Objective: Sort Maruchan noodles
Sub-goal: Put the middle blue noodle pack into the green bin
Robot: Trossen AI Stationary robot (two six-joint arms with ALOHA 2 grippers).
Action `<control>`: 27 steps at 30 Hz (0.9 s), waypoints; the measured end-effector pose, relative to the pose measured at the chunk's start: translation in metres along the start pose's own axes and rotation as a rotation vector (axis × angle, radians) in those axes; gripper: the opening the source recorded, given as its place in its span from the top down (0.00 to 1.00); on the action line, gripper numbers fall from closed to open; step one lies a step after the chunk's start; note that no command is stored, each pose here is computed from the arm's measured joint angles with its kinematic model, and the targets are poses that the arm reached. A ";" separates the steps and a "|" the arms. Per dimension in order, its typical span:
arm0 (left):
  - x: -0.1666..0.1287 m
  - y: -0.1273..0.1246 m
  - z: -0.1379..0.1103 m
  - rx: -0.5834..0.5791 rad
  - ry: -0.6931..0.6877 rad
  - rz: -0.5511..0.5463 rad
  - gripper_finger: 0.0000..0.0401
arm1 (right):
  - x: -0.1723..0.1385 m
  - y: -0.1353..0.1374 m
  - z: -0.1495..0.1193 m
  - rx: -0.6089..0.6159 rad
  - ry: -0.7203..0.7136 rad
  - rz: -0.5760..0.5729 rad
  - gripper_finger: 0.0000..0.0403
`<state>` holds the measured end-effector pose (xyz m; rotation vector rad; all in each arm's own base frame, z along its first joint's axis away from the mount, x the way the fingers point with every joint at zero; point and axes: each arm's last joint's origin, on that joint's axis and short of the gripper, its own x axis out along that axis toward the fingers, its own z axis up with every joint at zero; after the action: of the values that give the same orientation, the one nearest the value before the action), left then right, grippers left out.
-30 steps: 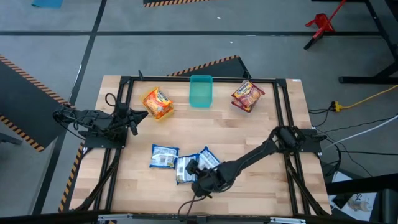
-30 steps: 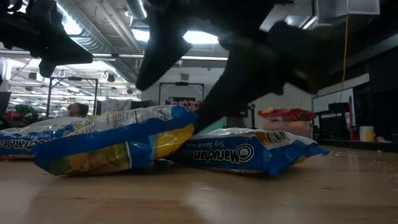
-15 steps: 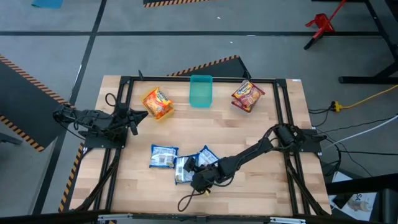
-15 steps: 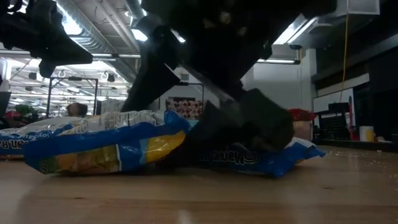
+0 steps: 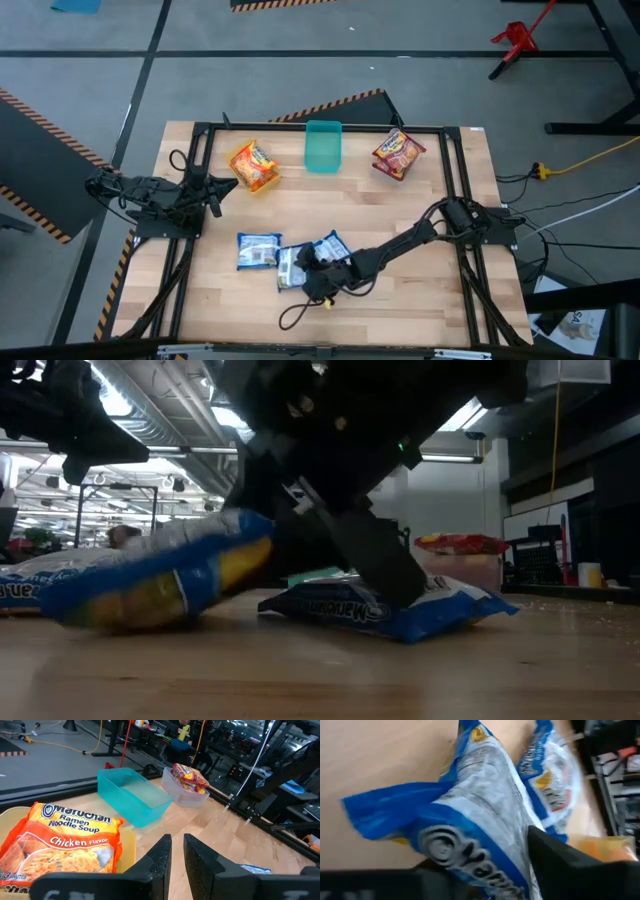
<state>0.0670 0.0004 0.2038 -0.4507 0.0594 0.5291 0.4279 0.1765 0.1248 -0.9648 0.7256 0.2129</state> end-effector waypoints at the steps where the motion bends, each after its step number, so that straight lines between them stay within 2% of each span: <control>1: 0.000 0.000 0.000 0.000 0.000 0.000 0.89 | 0.000 -0.001 0.001 0.006 0.000 -0.013 0.62; 4: 0.000 0.000 0.000 -0.007 0.000 0.000 0.89 | 0.000 -0.003 0.001 0.017 0.011 -0.056 0.74; 7: 0.000 0.000 0.000 -0.007 0.003 -0.004 0.89 | 0.000 -0.005 0.002 0.072 0.021 -0.100 0.80; 13: 0.000 -0.001 -0.001 -0.007 0.022 -0.032 0.89 | -0.007 -0.022 0.013 0.233 -0.003 -0.118 0.75; 19: 0.000 -0.001 -0.001 -0.009 0.028 -0.045 0.89 | -0.027 -0.065 0.011 0.452 -0.044 0.000 0.77; 23: 0.000 -0.001 -0.001 -0.008 0.029 -0.045 0.89 | -0.037 -0.100 -0.009 0.615 -0.088 0.162 0.79; 27: 0.000 -0.001 -0.001 -0.008 0.031 -0.048 0.89 | -0.049 -0.142 -0.035 0.762 -0.149 0.251 0.76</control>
<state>0.0677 -0.0010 0.2038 -0.4673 0.0756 0.4756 0.4420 0.0741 0.2395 -0.1303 0.7080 0.2011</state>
